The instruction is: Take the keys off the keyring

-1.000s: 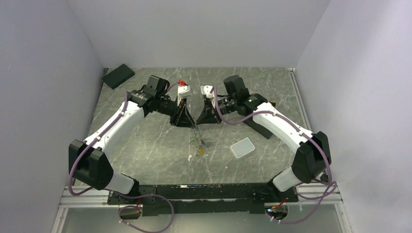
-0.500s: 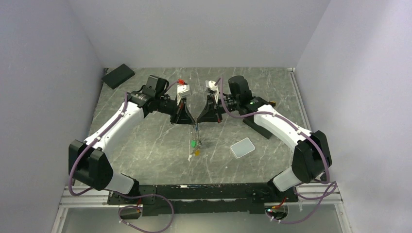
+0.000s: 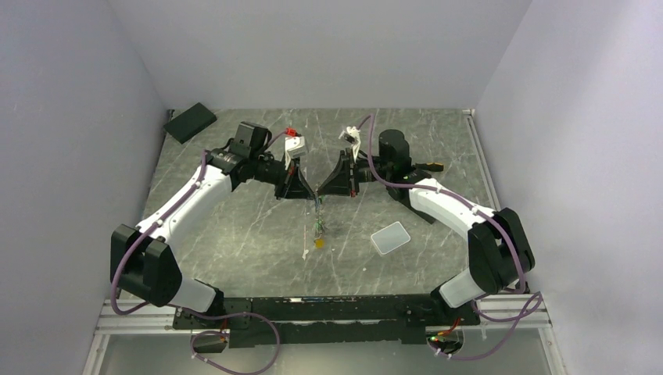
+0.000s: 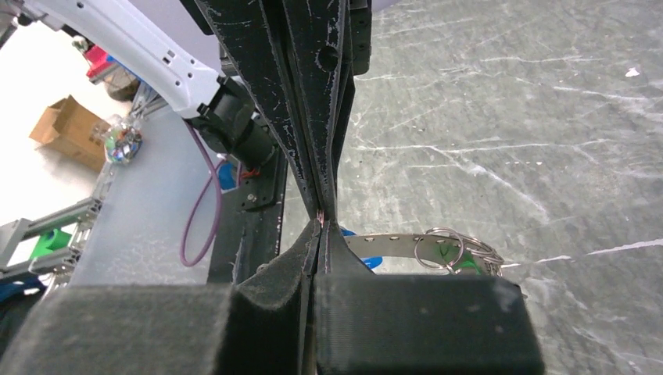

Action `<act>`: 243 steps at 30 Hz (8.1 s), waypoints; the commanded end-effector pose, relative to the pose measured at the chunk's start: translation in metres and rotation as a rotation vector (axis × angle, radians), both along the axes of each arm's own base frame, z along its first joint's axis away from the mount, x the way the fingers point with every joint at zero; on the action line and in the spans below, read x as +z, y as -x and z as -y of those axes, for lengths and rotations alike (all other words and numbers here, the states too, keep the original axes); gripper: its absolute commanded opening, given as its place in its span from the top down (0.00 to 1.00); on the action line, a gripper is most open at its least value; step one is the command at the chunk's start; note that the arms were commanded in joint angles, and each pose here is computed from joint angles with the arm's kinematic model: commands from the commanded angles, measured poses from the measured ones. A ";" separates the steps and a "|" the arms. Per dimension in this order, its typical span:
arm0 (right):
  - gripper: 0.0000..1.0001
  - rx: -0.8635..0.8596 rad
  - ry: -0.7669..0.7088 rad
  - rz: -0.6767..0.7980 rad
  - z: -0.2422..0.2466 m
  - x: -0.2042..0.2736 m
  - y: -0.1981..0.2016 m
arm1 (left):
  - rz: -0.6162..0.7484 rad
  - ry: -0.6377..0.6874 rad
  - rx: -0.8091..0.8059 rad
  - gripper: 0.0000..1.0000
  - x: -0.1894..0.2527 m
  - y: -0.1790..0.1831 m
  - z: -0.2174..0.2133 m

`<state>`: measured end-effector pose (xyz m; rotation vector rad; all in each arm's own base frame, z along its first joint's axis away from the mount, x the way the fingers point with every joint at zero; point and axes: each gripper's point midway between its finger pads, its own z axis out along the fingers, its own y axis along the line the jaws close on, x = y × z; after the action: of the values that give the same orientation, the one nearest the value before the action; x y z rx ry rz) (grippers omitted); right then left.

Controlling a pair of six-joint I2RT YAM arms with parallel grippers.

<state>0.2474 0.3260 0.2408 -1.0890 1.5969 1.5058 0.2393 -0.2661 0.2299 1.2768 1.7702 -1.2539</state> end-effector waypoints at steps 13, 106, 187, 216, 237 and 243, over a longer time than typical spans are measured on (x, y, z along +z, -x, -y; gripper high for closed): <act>1.00 -0.101 -0.229 0.069 0.006 0.060 -0.011 | -0.030 0.026 -0.081 0.87 -0.003 0.027 0.011; 0.58 0.227 0.366 0.503 0.008 0.001 0.033 | -0.055 -0.013 -0.036 1.00 0.023 0.023 0.005; 1.00 -0.090 -0.092 0.043 -0.005 0.072 -0.009 | 0.076 0.084 -0.046 0.97 0.043 0.020 -0.005; 1.00 -0.211 -0.186 -0.114 -0.001 0.072 -0.036 | 0.041 0.086 -0.054 0.81 0.045 0.023 0.005; 1.00 -0.139 -0.243 -0.053 0.005 0.081 -0.018 | -0.074 0.227 0.070 0.78 0.074 -0.005 -0.014; 1.00 -0.121 -0.252 -0.054 0.002 0.081 -0.014 | -0.096 0.243 0.078 0.76 0.073 -0.009 -0.012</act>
<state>0.2710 0.3240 0.2924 -0.7525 1.5789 1.6184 0.2464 -0.2520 0.2961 1.0449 1.6732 -1.4139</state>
